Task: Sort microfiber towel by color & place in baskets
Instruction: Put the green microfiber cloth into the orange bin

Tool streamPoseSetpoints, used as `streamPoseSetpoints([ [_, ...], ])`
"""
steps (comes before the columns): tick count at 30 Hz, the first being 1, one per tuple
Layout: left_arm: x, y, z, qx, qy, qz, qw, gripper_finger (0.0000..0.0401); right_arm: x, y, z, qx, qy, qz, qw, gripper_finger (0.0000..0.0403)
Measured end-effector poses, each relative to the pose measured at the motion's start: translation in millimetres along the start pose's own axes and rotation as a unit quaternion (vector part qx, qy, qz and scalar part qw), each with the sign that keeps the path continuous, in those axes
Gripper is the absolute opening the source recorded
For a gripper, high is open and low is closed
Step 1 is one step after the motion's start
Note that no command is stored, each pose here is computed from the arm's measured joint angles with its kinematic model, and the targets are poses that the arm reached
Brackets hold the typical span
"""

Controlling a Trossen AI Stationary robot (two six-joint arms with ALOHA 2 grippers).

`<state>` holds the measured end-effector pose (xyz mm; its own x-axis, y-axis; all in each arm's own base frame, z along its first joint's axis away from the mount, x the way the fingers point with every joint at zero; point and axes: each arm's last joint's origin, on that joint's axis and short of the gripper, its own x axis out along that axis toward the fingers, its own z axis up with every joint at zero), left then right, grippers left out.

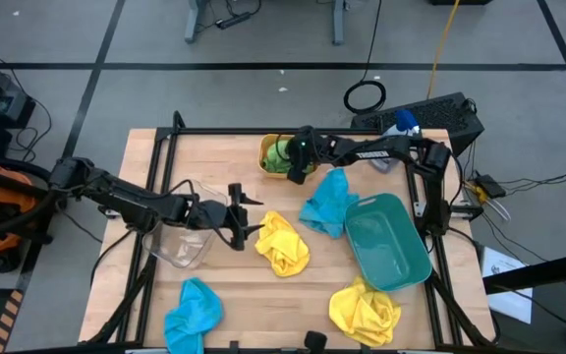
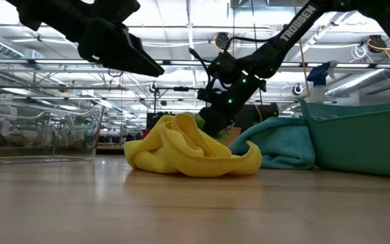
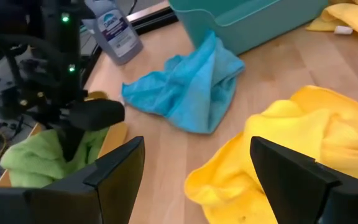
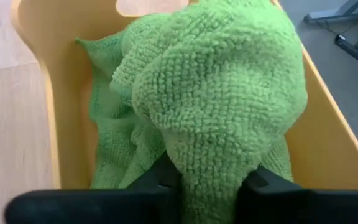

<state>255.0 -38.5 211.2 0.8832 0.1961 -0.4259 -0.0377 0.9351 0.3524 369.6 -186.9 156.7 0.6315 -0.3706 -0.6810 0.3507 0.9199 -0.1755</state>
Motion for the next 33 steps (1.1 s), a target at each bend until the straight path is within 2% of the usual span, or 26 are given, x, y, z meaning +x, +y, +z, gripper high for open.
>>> streamPoseSetpoints([
  [9,0,0,0,-0.001,0.0,0.0,1.0,0.0297,-20,-2,8,-0.003,0.004,0.001,1.0,0.0208],
  [15,0,0,0,-0.001,0.0,0.0,1.0,0.0297,-36,-5,17,-0.008,-0.009,-0.008,1.0,0.0253],
  [18,0,0,0,-0.001,0.001,0.0,1.0,0.0297,-44,-6,22,-0.009,-0.023,-0.01,1.0,0.0253],
  [22,0,0,0,-0.001,0.001,0.0,1.0,0.0297,-49,-7,25,-0.011,-0.03,-0.01,0.999,0.0229],
  [29,0,0,0,0.0,0.001,0.0,1.0,0.0297,-35,-5,19,-0.006,-0.019,-0.006,1.0,0.0174],
  [33,0,0,0,0.0,0.001,0.0,1.0,0.0297,-30,-4,12,0.005,0.002,0.0,1.0,0.0159],
])
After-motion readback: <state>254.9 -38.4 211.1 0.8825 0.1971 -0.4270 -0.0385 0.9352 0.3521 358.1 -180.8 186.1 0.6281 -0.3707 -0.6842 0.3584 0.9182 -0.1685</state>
